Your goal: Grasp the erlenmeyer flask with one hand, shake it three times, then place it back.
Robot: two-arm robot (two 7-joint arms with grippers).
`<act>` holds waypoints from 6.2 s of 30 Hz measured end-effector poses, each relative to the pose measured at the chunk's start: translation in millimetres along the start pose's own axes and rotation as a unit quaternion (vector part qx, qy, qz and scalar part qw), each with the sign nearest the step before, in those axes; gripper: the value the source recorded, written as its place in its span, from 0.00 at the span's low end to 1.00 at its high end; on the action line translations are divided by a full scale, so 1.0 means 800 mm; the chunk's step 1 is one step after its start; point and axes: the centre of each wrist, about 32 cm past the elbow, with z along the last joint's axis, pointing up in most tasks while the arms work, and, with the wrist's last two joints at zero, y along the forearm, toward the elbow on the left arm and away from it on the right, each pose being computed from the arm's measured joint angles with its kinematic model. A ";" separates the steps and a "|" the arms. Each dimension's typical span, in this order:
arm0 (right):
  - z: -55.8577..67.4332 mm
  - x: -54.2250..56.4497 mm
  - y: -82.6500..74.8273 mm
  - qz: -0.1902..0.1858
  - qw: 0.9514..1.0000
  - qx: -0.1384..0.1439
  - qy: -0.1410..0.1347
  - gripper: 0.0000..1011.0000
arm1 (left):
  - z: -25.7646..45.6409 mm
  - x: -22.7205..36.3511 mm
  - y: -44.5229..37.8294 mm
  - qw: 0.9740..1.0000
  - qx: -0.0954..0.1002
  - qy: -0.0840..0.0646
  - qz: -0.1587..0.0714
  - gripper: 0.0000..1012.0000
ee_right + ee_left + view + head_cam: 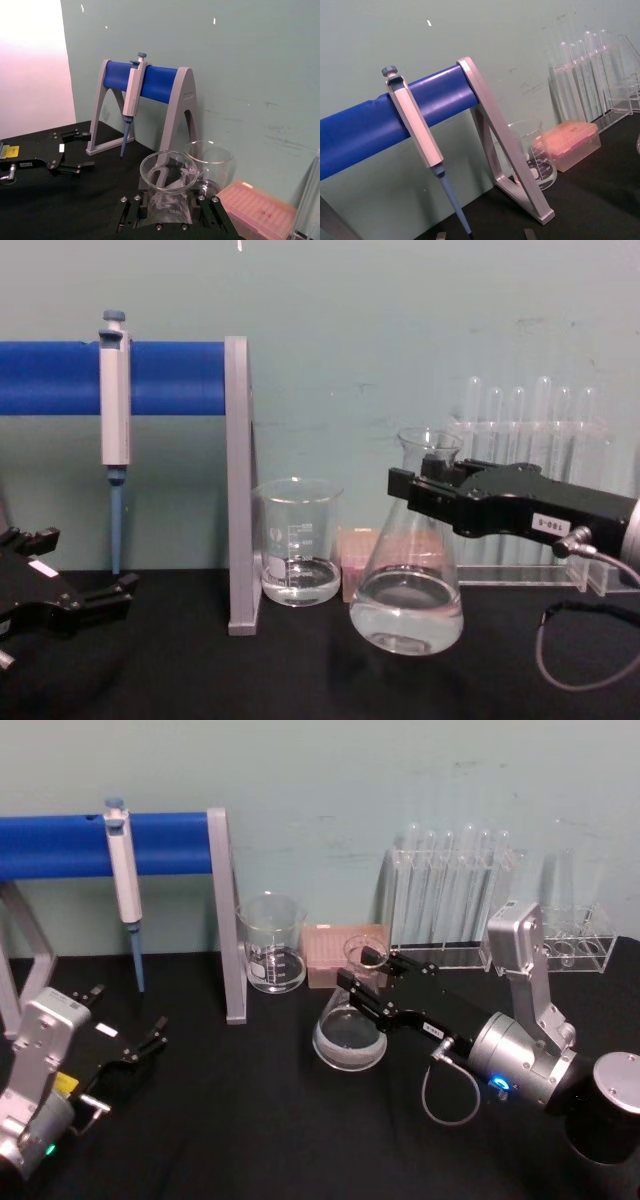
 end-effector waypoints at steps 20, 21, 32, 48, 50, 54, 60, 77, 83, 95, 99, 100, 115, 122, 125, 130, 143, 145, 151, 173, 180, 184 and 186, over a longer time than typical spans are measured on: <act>-0.012 0.002 0.001 0.006 1.000 -0.012 0.006 0.45 | 0.0000 0.0000 0.000 1.000 0.000 0.000 0.000 0.99; -0.013 0.002 0.001 0.007 1.000 -0.013 0.007 0.45 | 0.0000 0.0000 0.000 1.000 0.000 0.000 0.000 0.99; -0.025 0.004 0.002 0.009 1.000 -0.026 0.009 0.45 | 0.0000 0.0000 0.000 1.000 0.000 0.000 0.000 0.99; -0.037 0.004 0.006 0.016 0.999 -0.043 0.006 0.45 | 0.0000 0.0000 0.000 1.000 0.000 0.000 0.000 0.99; -0.037 0.004 0.006 0.017 0.999 -0.044 0.005 0.45 | 0.0000 0.0000 0.000 1.000 0.000 0.000 0.000 0.99; -0.038 0.004 0.007 0.017 0.999 -0.047 0.005 0.45 | 0.0000 0.0000 0.000 1.000 0.000 0.000 0.000 0.99; -0.039 0.004 0.007 0.019 0.999 -0.051 0.005 0.45 | 0.0000 0.0000 0.000 1.000 0.000 0.000 0.000 0.99; -0.042 0.005 0.008 0.022 0.998 -0.059 0.009 0.45 | 0.0000 0.0000 0.000 1.000 0.000 0.000 0.000 0.99; -0.043 0.005 0.009 0.022 0.998 -0.063 0.013 0.45 | 0.0000 0.0000 0.000 1.000 0.000 0.000 0.000 0.99; -0.043 0.005 0.009 0.019 0.998 -0.066 0.013 0.45 | 0.0000 0.0000 0.000 1.000 0.000 0.000 0.000 0.99; -0.043 0.005 0.009 0.019 0.998 -0.066 0.013 0.45 | 0.0000 0.0000 0.000 1.000 0.000 0.000 0.000 0.99; -0.043 0.005 0.009 0.019 0.998 -0.066 0.013 0.45 | 0.0000 0.0000 0.000 1.000 0.000 0.000 0.000 0.99; -0.043 0.005 0.008 0.019 0.998 -0.066 0.013 0.45 | 0.0000 0.0000 0.000 1.000 0.000 0.000 0.000 0.99; -0.043 0.005 0.008 0.019 0.998 -0.066 0.012 0.50 | 0.0000 0.0000 0.000 1.000 0.000 0.000 0.000 0.99; -0.043 0.005 0.008 0.019 0.998 -0.066 0.012 0.60 | 0.0000 0.0000 0.000 1.000 0.000 0.000 0.000 0.99; -0.043 0.005 0.008 0.019 0.998 -0.066 0.012 0.76 | 0.0000 0.0000 0.000 1.000 0.000 0.000 0.000 0.99; -0.043 0.005 0.008 0.019 0.998 -0.066 0.012 0.99 | 0.0000 0.0000 0.000 1.000 0.000 0.000 0.000 0.99; -0.043 0.005 0.008 0.019 0.998 -0.066 0.012 0.99 | 0.0000 0.0000 0.000 1.000 0.000 0.000 0.000 0.99; -0.043 0.005 0.008 0.019 0.998 -0.066 0.012 0.99 | 0.0000 0.0000 0.000 1.000 0.000 0.000 0.000 0.99; -0.022 0.010 -0.023 0.027 0.997 -0.078 0.002 0.99 | 0.0000 0.0000 0.000 1.000 0.000 0.000 0.000 0.99; -0.013 0.014 -0.044 0.019 0.996 -0.088 0.009 0.99 | 0.0000 0.0000 0.000 1.000 0.000 0.000 0.000 0.99; -0.010 0.019 -0.056 -0.014 0.995 -0.093 0.013 0.99 | 0.0000 0.0000 0.000 1.000 0.000 0.000 0.000 0.99; -0.010 0.020 -0.060 -0.027 0.995 -0.093 0.014 0.99 | 0.0000 0.0000 0.000 1.000 0.000 0.000 0.000 0.99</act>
